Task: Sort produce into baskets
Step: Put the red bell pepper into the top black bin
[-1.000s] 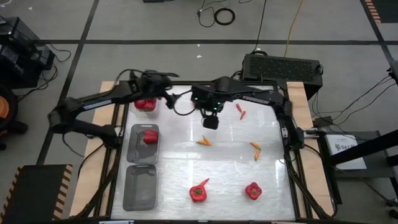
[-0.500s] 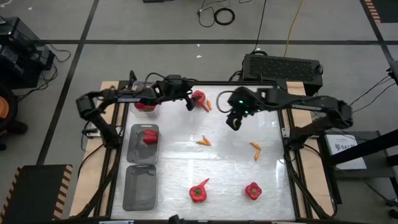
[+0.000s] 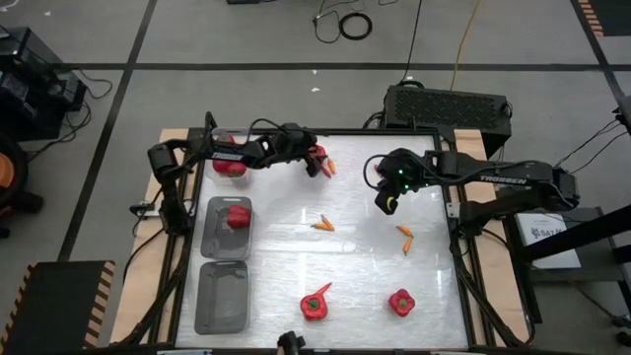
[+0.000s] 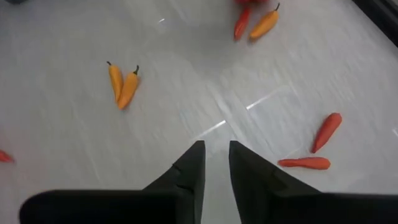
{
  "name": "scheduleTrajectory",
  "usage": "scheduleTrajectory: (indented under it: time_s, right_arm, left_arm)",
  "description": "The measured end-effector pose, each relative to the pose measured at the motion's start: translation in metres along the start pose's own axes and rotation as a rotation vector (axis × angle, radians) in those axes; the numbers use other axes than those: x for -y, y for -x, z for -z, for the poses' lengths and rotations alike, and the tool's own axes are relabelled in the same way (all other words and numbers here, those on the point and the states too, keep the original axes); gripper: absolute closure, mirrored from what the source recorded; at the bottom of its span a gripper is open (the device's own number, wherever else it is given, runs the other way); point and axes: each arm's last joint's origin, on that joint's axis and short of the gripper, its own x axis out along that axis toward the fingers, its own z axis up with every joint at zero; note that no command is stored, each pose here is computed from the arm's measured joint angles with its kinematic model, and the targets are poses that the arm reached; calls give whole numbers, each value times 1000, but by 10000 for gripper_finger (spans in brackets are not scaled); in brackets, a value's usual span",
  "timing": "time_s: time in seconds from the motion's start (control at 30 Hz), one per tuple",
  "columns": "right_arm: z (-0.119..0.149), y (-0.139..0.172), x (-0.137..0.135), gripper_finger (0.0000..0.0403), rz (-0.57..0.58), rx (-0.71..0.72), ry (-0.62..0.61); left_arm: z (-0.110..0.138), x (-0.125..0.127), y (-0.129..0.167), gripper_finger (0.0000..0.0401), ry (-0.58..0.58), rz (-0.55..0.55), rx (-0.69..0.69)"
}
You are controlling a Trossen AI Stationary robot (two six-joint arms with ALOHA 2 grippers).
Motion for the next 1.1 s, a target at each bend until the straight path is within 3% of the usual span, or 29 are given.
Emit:
scheduleTrajectory:
  time_s: [0.7,1.1]
  right_arm:
    - [-4,0,11,358,29,11,13]
    - [-4,-1,13,358,29,10,2]
  left_arm:
    - [6,-6,0,190,5,-43,-60]
    - [6,-6,0,320,6,-43,-62]
